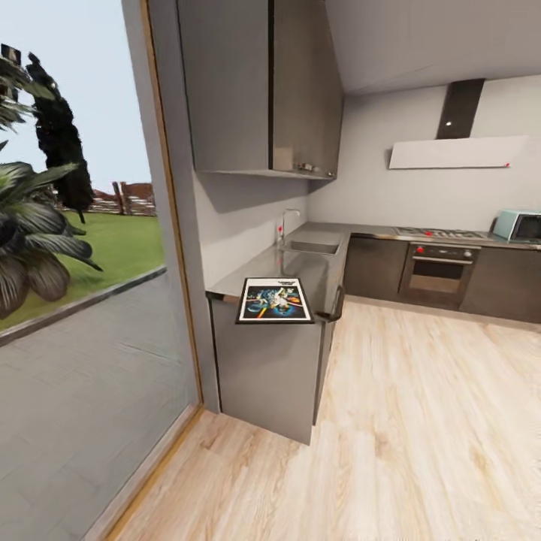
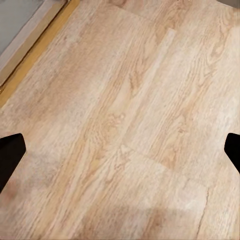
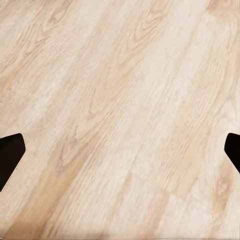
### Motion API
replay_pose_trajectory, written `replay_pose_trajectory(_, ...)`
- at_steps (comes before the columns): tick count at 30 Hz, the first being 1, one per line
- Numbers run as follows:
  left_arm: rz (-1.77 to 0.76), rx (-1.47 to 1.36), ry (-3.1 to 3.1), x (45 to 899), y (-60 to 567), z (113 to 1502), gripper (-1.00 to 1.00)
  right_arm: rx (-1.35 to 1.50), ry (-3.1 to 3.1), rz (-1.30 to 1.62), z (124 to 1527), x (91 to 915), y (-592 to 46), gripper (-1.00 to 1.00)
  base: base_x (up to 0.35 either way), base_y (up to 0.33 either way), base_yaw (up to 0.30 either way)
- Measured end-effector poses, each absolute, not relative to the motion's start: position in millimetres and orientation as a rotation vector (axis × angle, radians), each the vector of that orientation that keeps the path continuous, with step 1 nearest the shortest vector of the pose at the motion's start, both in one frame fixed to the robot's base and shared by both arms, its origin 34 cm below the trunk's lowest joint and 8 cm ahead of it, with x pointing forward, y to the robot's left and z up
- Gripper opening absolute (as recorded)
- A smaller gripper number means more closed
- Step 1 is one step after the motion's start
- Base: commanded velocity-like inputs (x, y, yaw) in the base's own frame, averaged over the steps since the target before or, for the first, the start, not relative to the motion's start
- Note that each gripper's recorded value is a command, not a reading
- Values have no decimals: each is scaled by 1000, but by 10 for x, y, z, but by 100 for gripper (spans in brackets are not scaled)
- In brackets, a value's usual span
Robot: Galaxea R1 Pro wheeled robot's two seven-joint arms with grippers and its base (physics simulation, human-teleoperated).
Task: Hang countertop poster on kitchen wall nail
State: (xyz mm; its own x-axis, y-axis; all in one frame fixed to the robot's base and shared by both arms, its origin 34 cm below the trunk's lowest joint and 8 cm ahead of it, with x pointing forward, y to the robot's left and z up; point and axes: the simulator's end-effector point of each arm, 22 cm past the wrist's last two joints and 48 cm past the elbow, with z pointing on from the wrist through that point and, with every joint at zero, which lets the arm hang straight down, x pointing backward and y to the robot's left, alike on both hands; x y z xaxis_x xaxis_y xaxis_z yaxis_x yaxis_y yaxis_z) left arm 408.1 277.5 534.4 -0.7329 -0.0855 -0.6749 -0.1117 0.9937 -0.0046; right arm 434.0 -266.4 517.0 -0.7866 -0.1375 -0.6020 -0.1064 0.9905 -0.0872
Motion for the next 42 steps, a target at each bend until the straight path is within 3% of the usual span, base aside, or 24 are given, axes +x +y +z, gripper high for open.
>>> replay_pose_trajectory(15,47,-137,2390,4102,2777,5365,100,-169,2475,-64,5193,4363,-2664,100,47,152,-260)
replay_pose_trajectory(33,77,-58,2221,4392,2849,5669,100,-164,2467,-69,5214,4394,-2692,100,14,28,-28)
replay_pose_trajectory(34,271,237,2020,4799,2839,6168,100,-168,2416,-76,5284,4473,-2749,100,0,0,0)
replay_pose_trajectory(37,578,449,1592,5515,2740,7528,100,-169,2411,-86,5293,4479,-2808,100,0,0,0)
replay_pose_trajectory(42,801,525,1420,5613,2734,8061,100,-171,2411,-89,5294,4479,-2824,100,0,0,0)
